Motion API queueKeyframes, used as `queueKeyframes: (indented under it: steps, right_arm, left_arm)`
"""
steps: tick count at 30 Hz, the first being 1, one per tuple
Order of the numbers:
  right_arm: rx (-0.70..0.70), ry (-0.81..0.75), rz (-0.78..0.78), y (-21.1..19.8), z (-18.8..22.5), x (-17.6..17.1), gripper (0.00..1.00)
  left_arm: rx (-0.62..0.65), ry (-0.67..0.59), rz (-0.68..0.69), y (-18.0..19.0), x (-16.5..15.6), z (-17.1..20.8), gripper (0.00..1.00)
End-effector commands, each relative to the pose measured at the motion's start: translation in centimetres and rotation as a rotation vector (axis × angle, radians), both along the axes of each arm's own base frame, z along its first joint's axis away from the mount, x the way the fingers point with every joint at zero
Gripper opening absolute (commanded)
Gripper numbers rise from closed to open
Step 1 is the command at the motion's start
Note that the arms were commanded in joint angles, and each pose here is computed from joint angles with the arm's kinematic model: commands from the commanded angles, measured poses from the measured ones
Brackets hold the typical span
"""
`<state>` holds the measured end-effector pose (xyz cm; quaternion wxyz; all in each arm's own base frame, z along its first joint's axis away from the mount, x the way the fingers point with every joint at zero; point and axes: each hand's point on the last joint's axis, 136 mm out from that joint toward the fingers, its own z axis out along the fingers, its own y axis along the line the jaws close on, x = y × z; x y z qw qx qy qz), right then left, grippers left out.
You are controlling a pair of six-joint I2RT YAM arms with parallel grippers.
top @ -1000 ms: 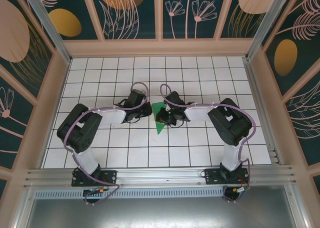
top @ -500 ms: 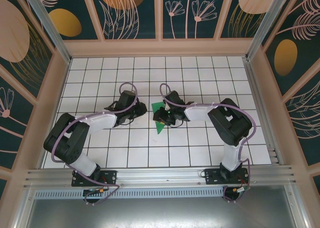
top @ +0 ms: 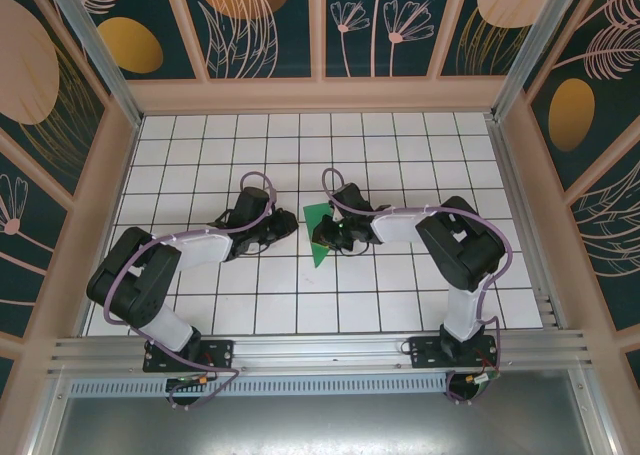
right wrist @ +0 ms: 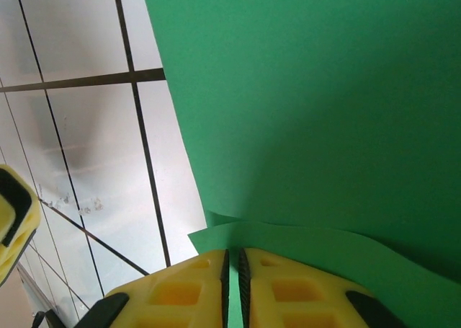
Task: Fold a paper plane with a square sheet of paper (pick it up from the middle)
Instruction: Third fold the triangle at the center of the table.
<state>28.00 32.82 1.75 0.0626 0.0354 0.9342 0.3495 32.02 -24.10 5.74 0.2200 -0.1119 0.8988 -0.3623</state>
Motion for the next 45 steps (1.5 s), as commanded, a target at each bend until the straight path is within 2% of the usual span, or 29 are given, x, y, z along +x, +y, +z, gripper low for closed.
queueKeyframes:
  steps: [1,5,12,15,33,45]
  right_arm:
    - [-0.074,0.016,-0.031,-1.9,-1.6,-0.4,0.15]
    - [-0.079,0.019,-0.032,-2.0,-1.7,-0.4,0.13]
    - [-0.104,0.035,-0.03,-2.4,-2.3,-0.7,0.0]
    - [-0.108,0.039,-0.028,-2.4,-2.4,-0.8,0.0]
    - [-0.11,0.041,-0.028,-2.4,-2.5,-0.8,0.0]
    - [-0.08,0.027,-0.029,-2.0,-1.7,-0.7,0.0]
  left_arm:
    - [-0.047,-0.006,-0.02,-0.8,-0.2,0.4,0.18]
    - [-0.06,-0.007,-0.045,-1.4,-0.6,0.4,0.15]
    - [-0.085,0.0,-0.104,-3.0,-1.4,0.2,0.04]
    - [-0.081,0.012,-0.124,-3.7,-1.6,-0.3,0.0]
    - [-0.053,0.065,-0.157,-5.0,-1.7,-2.6,0.0]
    - [0.073,0.128,-0.137,-3.6,-2.3,-5.7,0.0]
